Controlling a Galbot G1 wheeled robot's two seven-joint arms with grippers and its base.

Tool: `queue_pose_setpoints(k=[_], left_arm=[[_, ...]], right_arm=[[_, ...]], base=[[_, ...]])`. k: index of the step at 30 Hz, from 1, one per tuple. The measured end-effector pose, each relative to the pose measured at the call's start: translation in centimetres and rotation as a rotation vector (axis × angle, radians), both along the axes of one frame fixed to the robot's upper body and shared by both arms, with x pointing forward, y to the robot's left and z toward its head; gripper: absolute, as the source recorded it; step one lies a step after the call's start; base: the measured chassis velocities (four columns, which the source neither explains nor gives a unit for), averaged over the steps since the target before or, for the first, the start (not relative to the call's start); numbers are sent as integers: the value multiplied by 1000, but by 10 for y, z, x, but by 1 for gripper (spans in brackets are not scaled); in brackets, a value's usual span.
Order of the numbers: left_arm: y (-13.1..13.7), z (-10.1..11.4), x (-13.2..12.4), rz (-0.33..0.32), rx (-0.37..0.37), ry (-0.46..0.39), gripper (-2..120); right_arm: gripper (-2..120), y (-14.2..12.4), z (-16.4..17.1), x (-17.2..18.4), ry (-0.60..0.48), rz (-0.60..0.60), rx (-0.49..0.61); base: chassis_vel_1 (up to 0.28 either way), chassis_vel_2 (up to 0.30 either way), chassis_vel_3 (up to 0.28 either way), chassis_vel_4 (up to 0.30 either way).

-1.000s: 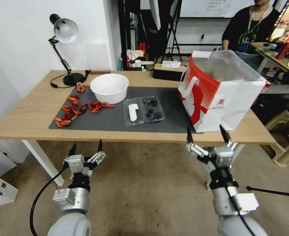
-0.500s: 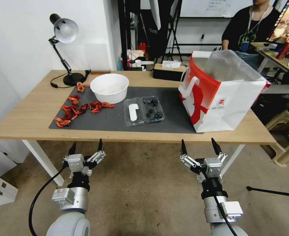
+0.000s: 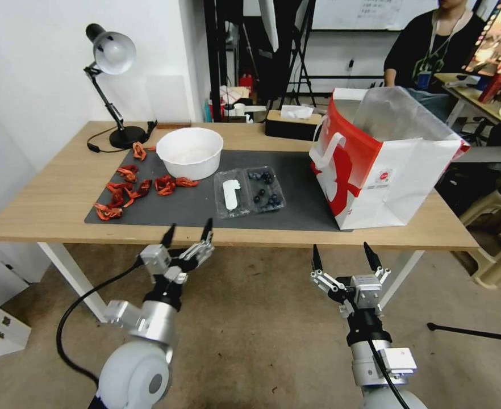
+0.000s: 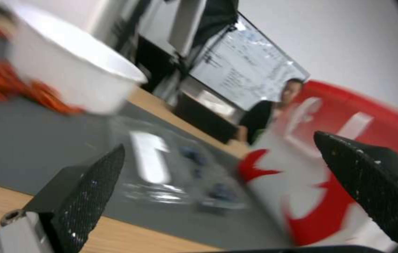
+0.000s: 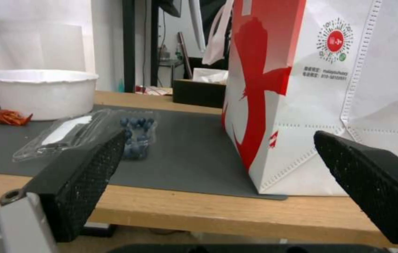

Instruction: Close the takeout container lid, then place the container into the takeout bag.

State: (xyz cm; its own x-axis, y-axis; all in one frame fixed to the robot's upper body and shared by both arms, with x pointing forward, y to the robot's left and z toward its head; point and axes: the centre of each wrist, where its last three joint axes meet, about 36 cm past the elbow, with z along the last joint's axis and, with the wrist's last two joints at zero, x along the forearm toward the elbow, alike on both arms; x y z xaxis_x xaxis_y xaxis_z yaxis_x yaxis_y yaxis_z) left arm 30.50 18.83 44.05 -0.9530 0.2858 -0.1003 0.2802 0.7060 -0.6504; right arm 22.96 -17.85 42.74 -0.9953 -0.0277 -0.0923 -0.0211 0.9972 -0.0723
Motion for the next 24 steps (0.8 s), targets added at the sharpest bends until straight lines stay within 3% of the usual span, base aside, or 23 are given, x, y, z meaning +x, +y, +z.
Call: queue_pose_setpoints(k=[1, 2, 4, 5, 6, 7, 11, 15, 24], left_arm=[[-3, 5, 5, -27, -57, 29, 100], [-3, 5, 5, -27, -57, 29, 100], [-12, 17, 14, -69, -192, 136, 100], [-12, 17, 14, -69, -192, 136, 100], [-18, 26, 20, -89, -270, 226, 100], [-18, 26, 20, -89, -270, 226, 100], [-35, 49, 46, -150, -463, 439, 100], [-48, 51, 70, -170, -514, 516, 100], [-67, 44, 102, -138, -527, 571, 100]], right_arm=[[100, 0, 0, 0, 1, -3, 1], [100, 0, 0, 0, 1, -3, 1], [100, 0, -2, 0, 7, -9, 1], [100, 0, -2, 0, 7, -9, 1], [100, -1, -2, -1, 10, -14, 1], [100, -1, -2, -1, 10, -14, 1], [100, -4, -3, -1, 13, -32, -3], [100, -6, -3, -2, 14, -43, -8], [100, -8, 1, -1, 6, -59, -10]], base=[[0, 0, 0, 0], [0, 0, 0, 0], [0, 0, 0, 0], [0, 0, 0, 0], [0, 0, 0, 0], [0, 0, 0, 0], [0, 0, 0, 0], [0, 0, 0, 0], [0, 0, 0, 0]])
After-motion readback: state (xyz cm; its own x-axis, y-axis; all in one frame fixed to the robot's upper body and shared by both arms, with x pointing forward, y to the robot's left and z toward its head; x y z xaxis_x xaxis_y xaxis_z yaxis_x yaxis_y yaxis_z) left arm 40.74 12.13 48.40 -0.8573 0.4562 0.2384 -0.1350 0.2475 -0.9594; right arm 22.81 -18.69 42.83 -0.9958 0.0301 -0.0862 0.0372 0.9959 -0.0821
